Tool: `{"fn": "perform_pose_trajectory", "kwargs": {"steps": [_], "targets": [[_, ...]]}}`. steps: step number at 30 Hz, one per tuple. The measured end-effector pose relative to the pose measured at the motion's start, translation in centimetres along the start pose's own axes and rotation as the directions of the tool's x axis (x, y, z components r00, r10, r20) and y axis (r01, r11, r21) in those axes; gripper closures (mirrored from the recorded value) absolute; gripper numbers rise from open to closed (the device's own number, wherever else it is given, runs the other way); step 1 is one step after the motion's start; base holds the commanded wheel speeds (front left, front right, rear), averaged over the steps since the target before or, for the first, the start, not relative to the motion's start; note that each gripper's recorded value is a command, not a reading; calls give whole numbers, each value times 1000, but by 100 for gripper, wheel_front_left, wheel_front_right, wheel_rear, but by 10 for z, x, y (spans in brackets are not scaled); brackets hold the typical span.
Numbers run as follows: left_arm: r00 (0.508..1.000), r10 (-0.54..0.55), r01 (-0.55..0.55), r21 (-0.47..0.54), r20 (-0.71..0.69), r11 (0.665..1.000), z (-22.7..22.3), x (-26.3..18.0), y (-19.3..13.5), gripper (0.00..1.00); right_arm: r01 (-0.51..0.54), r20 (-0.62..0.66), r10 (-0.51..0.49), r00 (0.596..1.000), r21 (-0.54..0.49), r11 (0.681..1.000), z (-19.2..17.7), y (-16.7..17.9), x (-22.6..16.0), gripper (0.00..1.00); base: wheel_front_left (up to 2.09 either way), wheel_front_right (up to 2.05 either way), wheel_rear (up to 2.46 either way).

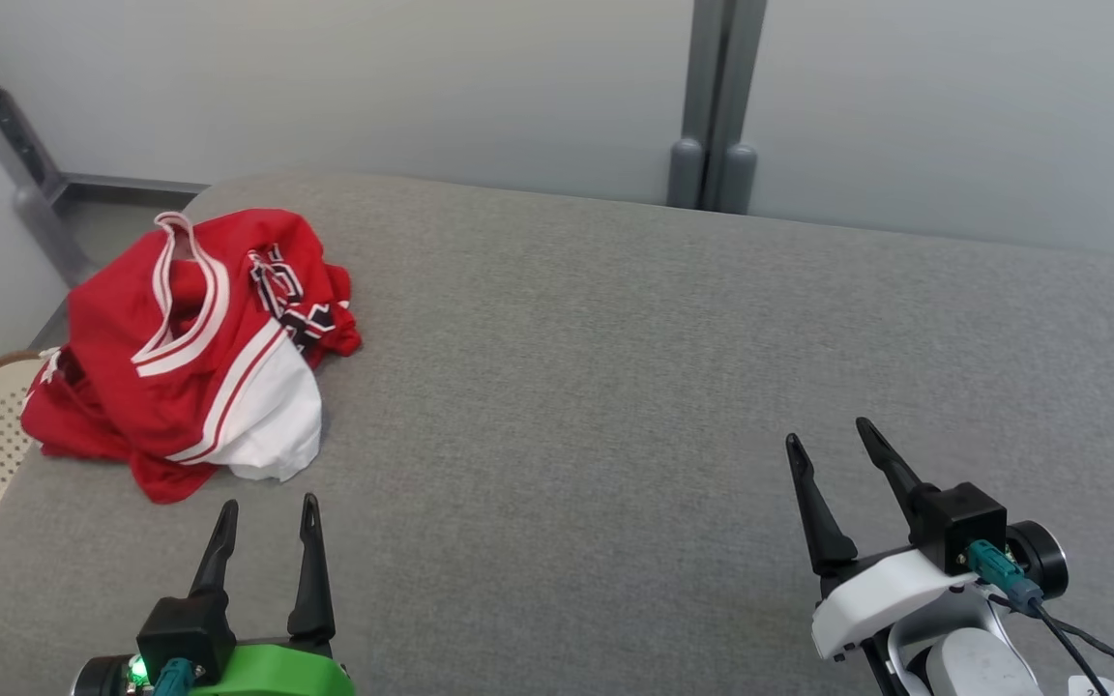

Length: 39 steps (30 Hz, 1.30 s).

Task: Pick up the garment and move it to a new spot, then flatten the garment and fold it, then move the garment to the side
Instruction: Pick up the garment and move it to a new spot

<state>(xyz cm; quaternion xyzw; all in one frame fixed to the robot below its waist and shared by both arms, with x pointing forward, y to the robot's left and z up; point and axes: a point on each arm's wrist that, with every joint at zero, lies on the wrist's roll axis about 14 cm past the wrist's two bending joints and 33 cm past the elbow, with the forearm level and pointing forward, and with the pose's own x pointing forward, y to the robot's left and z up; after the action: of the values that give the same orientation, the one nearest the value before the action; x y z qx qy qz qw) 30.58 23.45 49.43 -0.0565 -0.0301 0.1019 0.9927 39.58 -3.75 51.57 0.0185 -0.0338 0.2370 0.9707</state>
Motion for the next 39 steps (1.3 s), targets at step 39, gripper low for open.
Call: {"fn": "perform_pose_trajectory", "kwargs": {"steps": [39], "targets": [[964, 263, -264, -23, -49, 964, 5, -19, 95, 0, -268, -17, 268, 963, 13, 963, -7, 87, 43, 0, 0, 0, 0]]}}
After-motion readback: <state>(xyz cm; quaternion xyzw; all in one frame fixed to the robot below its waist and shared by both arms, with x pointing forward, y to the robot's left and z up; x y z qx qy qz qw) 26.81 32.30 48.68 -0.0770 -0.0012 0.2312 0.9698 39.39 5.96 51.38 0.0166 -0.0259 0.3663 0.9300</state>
